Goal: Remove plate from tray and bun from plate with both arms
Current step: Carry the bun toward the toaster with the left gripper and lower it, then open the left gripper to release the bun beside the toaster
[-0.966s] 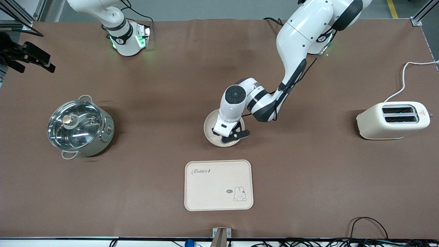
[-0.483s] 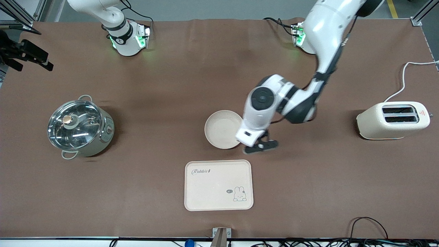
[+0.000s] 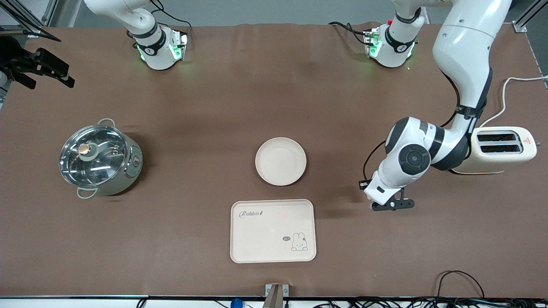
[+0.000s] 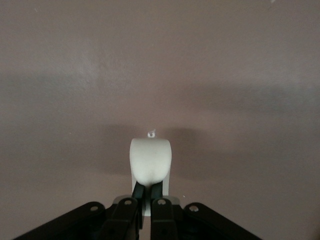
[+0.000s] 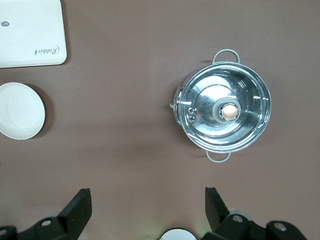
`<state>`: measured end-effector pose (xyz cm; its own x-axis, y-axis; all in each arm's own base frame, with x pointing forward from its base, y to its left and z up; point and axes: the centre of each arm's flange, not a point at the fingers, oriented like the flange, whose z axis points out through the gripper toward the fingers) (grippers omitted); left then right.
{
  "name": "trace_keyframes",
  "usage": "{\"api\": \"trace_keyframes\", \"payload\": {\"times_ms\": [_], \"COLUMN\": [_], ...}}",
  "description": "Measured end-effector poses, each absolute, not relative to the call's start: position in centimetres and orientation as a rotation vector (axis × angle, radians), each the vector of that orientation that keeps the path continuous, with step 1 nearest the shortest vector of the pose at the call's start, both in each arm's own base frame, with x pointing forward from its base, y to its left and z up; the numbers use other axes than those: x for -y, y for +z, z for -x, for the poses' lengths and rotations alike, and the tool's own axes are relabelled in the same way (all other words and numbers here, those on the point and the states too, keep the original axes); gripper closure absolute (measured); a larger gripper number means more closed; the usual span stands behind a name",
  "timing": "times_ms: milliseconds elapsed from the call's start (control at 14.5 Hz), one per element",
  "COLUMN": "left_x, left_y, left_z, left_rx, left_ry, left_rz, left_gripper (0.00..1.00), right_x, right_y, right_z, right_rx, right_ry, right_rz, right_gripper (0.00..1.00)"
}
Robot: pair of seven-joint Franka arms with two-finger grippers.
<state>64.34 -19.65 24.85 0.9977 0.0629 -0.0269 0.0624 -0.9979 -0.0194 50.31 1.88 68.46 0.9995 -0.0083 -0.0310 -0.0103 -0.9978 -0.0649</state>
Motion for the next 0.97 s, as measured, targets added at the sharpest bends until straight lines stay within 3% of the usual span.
{"api": "trace_keyframes", "payload": {"times_ms": [69,414,690,966], "left_x": [19.5,16.5,14.3,13.9], "left_y": [23.7,23.2,30.7,44.1], "left_z": [-63.9,-64.6,-67.7,-67.4], "left_rx": [0.098,-0.003,-0.048,-0.010], "left_ry": [0.051,0.042,-0.117,-0.082], "left_rz": [3.128,3.140,3.140,3.084], "left_gripper": [0.86,0.37,0.00,0.00], "right_x": [-1.9,-1.4,-1.4,0.6], "right_y": [68.5,68.4,68.3,68.3], "right_z": [-50.3,-50.3,-50.4,-50.5], "right_rx": [-0.015,-0.026,-0.029,-0.085], "right_ry": [0.047,0.045,0.053,0.043], "right_rz": [3.076,3.096,3.097,3.110], "right_gripper": [0.00,0.00,0.00,0.00]}}
